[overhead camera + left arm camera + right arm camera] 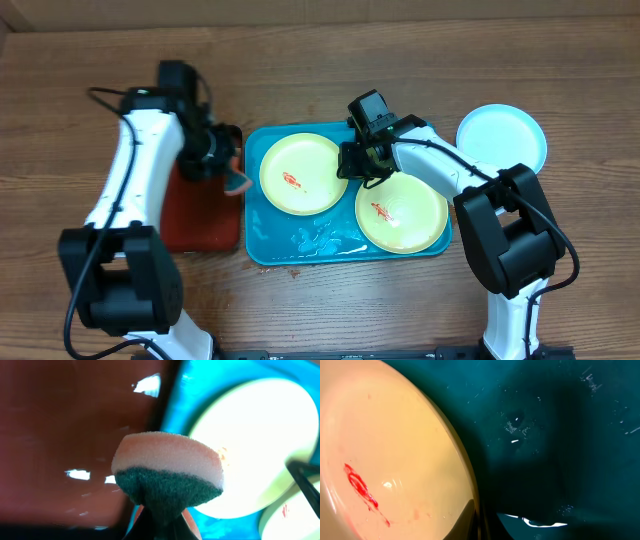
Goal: Clean dirty plates on tray and stack at the side
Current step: 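Carry the sponge with the left gripper onto the upper yellow plate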
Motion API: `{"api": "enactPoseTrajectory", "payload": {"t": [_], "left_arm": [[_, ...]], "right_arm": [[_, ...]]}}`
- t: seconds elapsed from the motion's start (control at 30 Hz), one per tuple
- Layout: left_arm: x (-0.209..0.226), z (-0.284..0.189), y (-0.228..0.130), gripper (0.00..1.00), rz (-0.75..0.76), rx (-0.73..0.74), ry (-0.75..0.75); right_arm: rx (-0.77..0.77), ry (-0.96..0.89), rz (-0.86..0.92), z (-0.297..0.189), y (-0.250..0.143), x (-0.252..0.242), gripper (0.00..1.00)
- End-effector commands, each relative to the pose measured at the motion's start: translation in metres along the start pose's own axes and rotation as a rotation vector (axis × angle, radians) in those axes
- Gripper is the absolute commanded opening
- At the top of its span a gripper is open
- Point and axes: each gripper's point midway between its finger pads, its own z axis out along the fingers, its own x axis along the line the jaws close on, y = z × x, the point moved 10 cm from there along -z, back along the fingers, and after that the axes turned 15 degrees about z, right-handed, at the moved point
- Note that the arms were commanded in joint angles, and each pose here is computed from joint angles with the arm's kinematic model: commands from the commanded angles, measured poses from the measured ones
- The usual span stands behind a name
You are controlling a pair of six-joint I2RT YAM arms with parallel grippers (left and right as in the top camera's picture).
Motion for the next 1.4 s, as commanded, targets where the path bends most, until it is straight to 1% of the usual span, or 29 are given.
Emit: {"api": "enactPoseTrajectory", "payload": {"t": [0.0, 0.2, 0.37, 0.57, 0.73, 1.03, 1.1, 1.23, 1.37], "left_arm": [[-0.035, 0.013, -0.011, 0.04, 0.083, 0.001, -0.082], [-0.081, 0.044, -0.018, 0.04, 0.123, -0.059, -0.114], [-0.104, 0.056, -0.018, 0.04, 0.13, -0.134, -0.139], [-0.103, 0.068, -0.014, 0.04, 0.064, -0.175, -0.049], [-0.104, 0.083, -0.006, 0.04, 0.039, -0.186, -0.058], [-0.113, 0.11, -0.009, 0.04, 0.065, -0.136, -0.051], [-0.108, 0.115, -0.01, 0.04, 0.061, -0.128, -0.003], [-0.091, 0.12, -0.016, 0.04, 0.043, -0.097, 0.16], [-0.077, 0.116, -0.02, 0.04, 0.078, -0.08, 0.291]], "right_arm": [[-0.016, -0.008, 0.077, 0.001, 0.002, 0.0, 0.04], [-0.002, -0.012, 0.079, 0.006, -0.007, 0.005, 0.04], [-0.007, -0.004, 0.067, 0.007, -0.008, 0.009, 0.04], [-0.023, -0.014, 0.066, 0.007, -0.007, 0.008, 0.04], [-0.034, -0.001, 0.061, 0.007, -0.005, 0.01, 0.04], [-0.045, -0.002, 0.059, 0.007, -0.004, 0.01, 0.04], [-0.053, -0.012, 0.059, 0.007, -0.004, 0.009, 0.04], [-0.058, -0.032, 0.059, 0.007, -0.004, 0.007, 0.04], [-0.055, -0.034, 0.06, 0.007, -0.004, 0.007, 0.04]]}}
